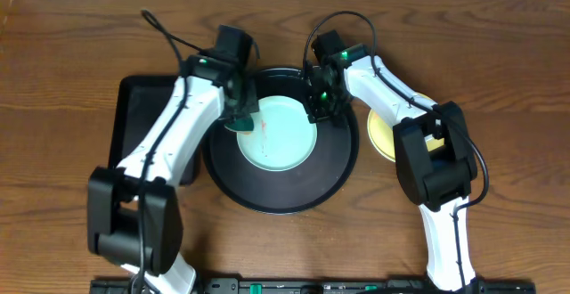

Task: Clean dirty plates on tray and stack at the side
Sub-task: 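Scrub the held green plate with the sponge in the left gripper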

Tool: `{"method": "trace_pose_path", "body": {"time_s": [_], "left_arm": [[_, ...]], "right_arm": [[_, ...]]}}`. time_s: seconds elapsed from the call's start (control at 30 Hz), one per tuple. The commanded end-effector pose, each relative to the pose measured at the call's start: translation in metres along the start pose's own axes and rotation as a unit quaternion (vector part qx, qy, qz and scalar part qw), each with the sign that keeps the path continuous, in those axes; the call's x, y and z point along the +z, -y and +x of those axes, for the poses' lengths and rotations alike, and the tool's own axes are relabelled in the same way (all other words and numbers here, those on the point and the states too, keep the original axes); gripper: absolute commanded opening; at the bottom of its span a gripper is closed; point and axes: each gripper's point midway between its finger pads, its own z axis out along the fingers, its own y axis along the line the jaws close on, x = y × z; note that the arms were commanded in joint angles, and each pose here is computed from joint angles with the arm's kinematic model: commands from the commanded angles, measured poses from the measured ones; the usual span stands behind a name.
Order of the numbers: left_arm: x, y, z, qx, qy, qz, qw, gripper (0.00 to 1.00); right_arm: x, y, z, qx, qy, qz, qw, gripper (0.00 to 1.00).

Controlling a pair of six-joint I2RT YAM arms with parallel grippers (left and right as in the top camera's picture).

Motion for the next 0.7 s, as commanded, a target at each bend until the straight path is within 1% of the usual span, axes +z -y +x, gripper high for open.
{"method": "trace_pose_path", "body": {"time_s": [0.0,0.17,0.27,0.43,0.53,0.67], "left_arm": [[0.016,0.009,0.012,-0.024,-0.021,-0.007,0.999,0.07],[0.035,0.013,0.025,-0.031,-0.048,-0.021,0.998,0.07],[0.049,0.01,0.033,-0.049,-0.065,-0.033,0.996,0.07],[0.067,0.007,0.042,-0.049,-0.085,-0.042,0.994,0.07],[0.073,0.012,0.05,-0.045,-0.103,-0.031,0.993,0.07],[0.081,0.035,0.059,0.007,-0.129,0.027,0.991,0.07]], "right_arm": [[0.011,0.008,0.005,0.015,-0.014,0.009,1.0,0.01],[0.011,0.008,0.005,0.016,-0.013,0.009,1.0,0.01],[0.011,0.008,0.005,0.016,-0.013,0.009,1.0,0.01],[0.011,0.008,0.005,0.016,-0.014,0.009,1.0,0.01],[0.011,0.008,0.005,0.016,-0.013,0.009,1.0,0.01],[0.011,0.008,0.005,0.016,-0.014,0.009,1.0,0.01]]}}
